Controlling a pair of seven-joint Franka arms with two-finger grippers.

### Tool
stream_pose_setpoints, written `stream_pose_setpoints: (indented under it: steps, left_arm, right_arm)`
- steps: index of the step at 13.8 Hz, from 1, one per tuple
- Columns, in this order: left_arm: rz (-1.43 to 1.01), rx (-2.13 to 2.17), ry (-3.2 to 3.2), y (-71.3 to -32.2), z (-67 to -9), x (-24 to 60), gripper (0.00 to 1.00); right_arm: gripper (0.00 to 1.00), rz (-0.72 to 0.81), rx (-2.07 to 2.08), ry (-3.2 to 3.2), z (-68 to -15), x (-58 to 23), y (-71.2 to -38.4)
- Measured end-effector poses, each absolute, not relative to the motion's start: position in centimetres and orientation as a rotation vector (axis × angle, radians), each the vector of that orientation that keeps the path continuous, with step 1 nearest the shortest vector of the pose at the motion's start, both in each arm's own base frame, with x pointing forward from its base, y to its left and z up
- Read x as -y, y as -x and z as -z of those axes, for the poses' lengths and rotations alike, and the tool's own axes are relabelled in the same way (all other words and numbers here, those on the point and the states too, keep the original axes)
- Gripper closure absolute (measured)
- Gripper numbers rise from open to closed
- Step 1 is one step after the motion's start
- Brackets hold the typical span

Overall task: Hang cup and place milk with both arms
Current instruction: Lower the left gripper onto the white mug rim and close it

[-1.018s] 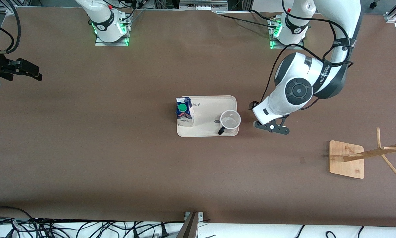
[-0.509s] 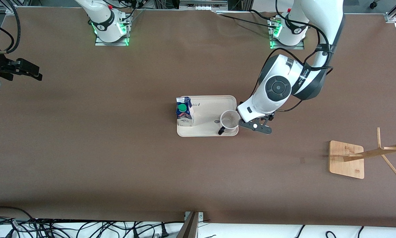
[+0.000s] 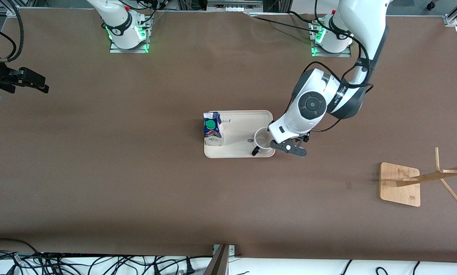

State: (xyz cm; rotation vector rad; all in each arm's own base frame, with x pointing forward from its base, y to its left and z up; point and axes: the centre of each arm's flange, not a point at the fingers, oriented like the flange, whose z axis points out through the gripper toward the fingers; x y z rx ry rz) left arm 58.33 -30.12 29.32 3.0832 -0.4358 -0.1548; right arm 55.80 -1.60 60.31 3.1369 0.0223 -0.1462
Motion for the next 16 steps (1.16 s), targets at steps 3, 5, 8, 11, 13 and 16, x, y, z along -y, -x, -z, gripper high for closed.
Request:
stream_pose_setpoints:
  steps: [3, 5, 8, 11, 13, 16]
  left_arm:
    - [0.157, 0.434, -3.084, -58.4, -28.5, 30.1, 0.00]
    - [0.149, 0.429, -3.083, -58.5, -28.1, 30.2, 0.00]
    - [0.144, 0.403, -3.087, -58.2, -26.7, 31.0, 0.00]
    - [0.145, 0.391, -3.090, -57.8, -25.9, 32.0, 0.00]
    - [0.145, 0.389, -3.090, -57.7, -25.8, 32.2, 0.00]
    - [0.133, 0.375, -3.090, -57.7, -25.2, 32.4, 0.00]
  right_arm:
    - [0.00, 0.146, -0.022, -3.137, -60.3, 1.6, -55.8]
    - [0.00, 0.146, -0.022, -3.137, -60.3, 1.6, -55.8]
    - [0.00, 0.146, -0.022, -3.137, -60.3, 1.6, -55.8]
    - [0.00, 0.146, -0.023, -3.137, -60.3, 1.6, -55.8]
    - [0.00, 0.146, -0.025, -3.137, -60.3, 1.5, -55.8]
    - [0.00, 0.146, -0.027, -3.137, -60.3, 1.5, -55.8]
